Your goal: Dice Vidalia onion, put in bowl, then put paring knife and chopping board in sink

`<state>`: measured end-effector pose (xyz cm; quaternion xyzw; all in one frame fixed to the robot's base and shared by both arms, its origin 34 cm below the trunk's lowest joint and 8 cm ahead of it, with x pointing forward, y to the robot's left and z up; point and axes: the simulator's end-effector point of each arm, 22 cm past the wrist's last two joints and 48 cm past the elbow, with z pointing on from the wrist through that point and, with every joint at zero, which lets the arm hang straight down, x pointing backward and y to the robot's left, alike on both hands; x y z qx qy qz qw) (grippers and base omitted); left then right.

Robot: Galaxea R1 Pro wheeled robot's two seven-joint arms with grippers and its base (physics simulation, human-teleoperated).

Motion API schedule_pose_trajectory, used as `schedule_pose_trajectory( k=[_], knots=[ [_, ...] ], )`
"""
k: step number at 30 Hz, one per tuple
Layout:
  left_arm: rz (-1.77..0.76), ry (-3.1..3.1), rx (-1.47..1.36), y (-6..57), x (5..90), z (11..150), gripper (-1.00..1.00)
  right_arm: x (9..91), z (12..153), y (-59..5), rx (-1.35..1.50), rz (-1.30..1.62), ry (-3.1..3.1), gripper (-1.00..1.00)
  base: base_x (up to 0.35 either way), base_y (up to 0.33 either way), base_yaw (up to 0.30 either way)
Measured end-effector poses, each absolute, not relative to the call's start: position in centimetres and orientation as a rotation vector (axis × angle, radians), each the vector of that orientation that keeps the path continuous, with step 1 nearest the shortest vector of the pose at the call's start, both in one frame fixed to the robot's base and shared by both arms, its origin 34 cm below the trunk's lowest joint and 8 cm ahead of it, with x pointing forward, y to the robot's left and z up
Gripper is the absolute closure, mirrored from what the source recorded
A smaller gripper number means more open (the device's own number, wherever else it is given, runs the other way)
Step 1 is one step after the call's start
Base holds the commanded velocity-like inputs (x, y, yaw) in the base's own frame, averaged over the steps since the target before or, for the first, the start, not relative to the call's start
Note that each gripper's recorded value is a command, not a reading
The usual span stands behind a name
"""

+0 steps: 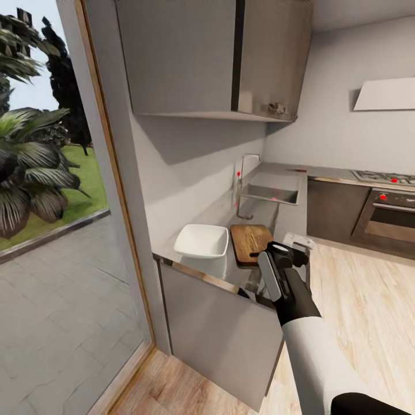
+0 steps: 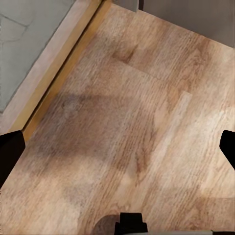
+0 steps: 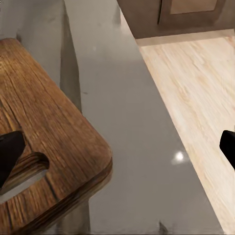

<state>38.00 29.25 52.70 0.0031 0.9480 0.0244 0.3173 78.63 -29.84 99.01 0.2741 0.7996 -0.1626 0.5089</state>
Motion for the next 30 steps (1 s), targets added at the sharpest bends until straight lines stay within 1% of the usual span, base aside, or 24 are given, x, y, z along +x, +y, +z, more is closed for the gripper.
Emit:
schedule_pose_trajectory(
  k=[8, 26, 30],
  knots=[
    [0.064, 2.495, 0.009, 29.3, 38.0, 54.0, -1.0, 78.7, 96.2, -27.2, 0.711, -0.239, 2.044, -1.0, 0.0, 0.0, 0.0],
    [0.065, 2.494, 0.01, 29.3, 38.0, 55.7, -1.0, 78.5, 96.5, -26.9, 0.715, -0.235, 2.079, -1.0, 0.0, 0.0, 0.0],
    [0.064, 2.495, 0.01, 29.2, 37.9, 55.7, -1.0, 78.4, 96.5, -26.9, 0.714, -0.235, 2.079, -1.0, 0.117, 0.031, 0.0]
  ],
)
